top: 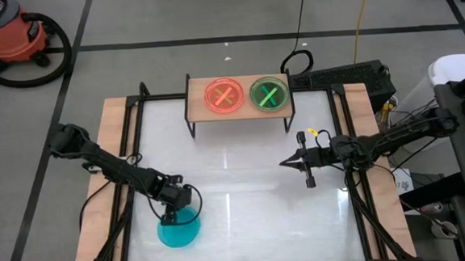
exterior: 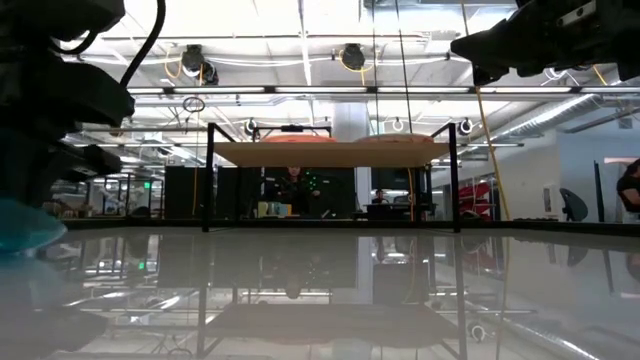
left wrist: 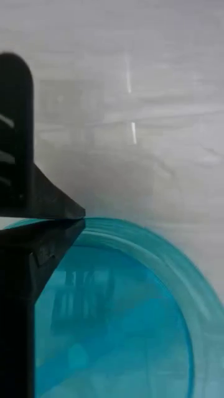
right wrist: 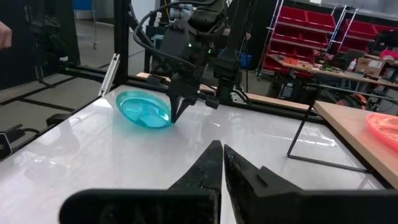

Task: Place and stack plates onto a shelf
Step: Stack the blue plate on top of the orange plate on the shelf

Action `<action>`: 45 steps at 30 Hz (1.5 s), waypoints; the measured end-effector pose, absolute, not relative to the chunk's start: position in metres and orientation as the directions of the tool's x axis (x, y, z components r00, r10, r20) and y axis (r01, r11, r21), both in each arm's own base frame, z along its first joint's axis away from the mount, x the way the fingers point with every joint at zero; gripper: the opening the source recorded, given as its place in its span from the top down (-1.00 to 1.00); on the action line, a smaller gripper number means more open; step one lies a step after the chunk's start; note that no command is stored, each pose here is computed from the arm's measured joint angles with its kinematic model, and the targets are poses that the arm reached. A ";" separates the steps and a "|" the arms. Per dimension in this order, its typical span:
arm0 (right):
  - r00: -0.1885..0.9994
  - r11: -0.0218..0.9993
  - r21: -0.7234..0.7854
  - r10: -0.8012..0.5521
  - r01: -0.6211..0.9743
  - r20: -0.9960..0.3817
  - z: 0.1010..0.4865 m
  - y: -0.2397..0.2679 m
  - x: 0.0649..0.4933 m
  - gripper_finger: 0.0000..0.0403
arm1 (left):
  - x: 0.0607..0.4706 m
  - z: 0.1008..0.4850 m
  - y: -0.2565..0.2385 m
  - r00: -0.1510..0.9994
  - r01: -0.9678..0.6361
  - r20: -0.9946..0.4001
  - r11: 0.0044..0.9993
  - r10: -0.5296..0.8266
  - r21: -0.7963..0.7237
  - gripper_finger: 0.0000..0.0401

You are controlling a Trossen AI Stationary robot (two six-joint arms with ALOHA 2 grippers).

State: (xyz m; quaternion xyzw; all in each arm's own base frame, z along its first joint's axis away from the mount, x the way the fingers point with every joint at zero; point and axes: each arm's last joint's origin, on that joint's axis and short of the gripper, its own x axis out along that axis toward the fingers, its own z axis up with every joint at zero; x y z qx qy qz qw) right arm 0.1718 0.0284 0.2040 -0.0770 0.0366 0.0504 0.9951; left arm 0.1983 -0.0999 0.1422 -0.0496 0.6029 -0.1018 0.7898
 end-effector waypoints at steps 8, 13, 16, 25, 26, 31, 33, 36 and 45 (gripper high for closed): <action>0.995 0.984 -0.162 0.061 -0.074 -0.079 0.204 0.027 0.172 1.00 | 0.212 0.161 -0.103 0.299 0.182 -0.928 0.968 -0.224 -0.175 0.99; 0.995 0.984 -0.161 0.059 -0.071 -0.079 0.204 0.026 0.172 1.00 | 0.228 0.187 -0.099 0.354 0.227 -0.922 0.971 -0.158 -0.079 0.99; 0.995 0.984 -0.162 0.059 -0.072 -0.080 0.204 0.026 0.172 1.00 | 0.240 0.207 -0.093 0.402 0.259 -0.910 0.966 -0.101 0.007 0.99; 0.995 0.983 -0.166 0.060 -0.072 -0.077 0.205 0.026 0.172 1.00 | 0.281 0.287 -0.034 0.597 0.132 -0.789 0.952 0.147 0.277 1.00; 0.995 0.984 -0.166 0.060 -0.072 -0.076 0.205 0.026 0.172 1.00 | 0.285 0.297 -0.023 0.618 0.092 -0.766 0.951 0.179 0.297 1.00; 0.995 0.985 -0.157 0.060 -0.072 -0.077 0.205 0.026 0.172 1.00 | 0.292 0.343 0.049 0.690 -0.179 -0.631 0.928 0.354 0.325 1.00; 0.995 0.985 -0.159 0.061 -0.072 -0.076 0.205 0.026 0.172 1.00 | 0.287 0.357 0.084 0.694 -0.328 -0.570 0.898 0.439 0.292 1.00; 0.995 0.981 -0.178 0.061 -0.073 -0.076 0.205 0.026 0.172 1.00 | 0.273 0.368 0.130 0.695 -0.475 -0.523 0.861 0.493 0.182 1.00; 0.995 0.977 -0.200 0.058 -0.073 -0.077 0.205 0.026 0.172 1.00 | 0.257 0.337 0.211 0.644 -0.657 -0.590 0.747 0.486 -0.102 1.00</action>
